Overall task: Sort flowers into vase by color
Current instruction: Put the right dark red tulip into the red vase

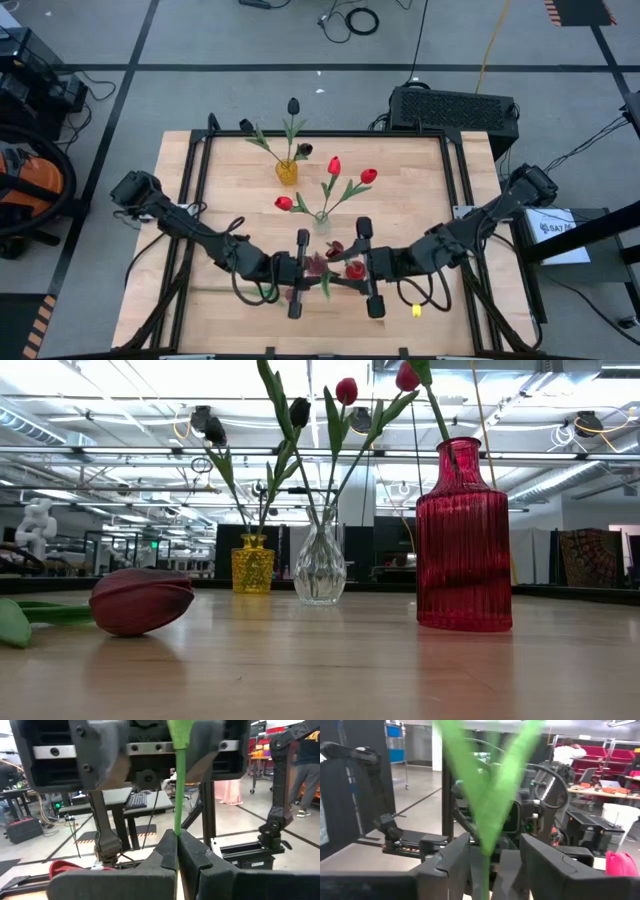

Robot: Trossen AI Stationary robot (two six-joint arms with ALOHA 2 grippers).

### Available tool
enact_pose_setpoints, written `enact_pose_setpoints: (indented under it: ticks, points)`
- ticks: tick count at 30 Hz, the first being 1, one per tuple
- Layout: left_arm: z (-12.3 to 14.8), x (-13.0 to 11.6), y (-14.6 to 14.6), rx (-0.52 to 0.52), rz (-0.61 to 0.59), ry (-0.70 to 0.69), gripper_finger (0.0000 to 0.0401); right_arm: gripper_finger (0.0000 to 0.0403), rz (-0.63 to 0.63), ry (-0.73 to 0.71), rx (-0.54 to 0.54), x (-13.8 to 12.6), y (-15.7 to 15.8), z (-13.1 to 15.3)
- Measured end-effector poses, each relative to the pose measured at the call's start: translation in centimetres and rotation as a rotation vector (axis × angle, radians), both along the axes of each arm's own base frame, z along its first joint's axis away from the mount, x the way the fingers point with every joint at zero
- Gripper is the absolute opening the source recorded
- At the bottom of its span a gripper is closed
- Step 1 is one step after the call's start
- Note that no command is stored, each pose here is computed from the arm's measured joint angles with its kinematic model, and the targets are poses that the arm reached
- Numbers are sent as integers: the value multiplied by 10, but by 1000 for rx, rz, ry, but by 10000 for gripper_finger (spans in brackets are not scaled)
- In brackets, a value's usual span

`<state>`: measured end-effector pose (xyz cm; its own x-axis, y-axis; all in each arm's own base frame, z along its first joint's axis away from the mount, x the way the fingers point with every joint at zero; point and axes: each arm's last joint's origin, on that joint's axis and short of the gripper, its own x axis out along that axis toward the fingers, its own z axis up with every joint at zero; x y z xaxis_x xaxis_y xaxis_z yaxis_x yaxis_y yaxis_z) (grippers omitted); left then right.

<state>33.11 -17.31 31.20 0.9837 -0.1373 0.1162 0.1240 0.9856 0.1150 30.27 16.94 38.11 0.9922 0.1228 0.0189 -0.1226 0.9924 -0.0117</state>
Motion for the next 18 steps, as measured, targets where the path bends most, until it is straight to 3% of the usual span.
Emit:
enact_pose_setpoints:
  ticks: [4, 11, 18]
  points:
    - [0, 0, 0, 0, 1, 1, 1, 132, 2, 8, -9, 2, -2, -1]
    - [-2, 0, 0, -16, 10, 22, 2, 15, 47, 3, -59, 2, 0, -2]
    - [-2, -2, -3, -18, 5, 21, 34, 5, 65, 1, -58, -1, 4, -2]
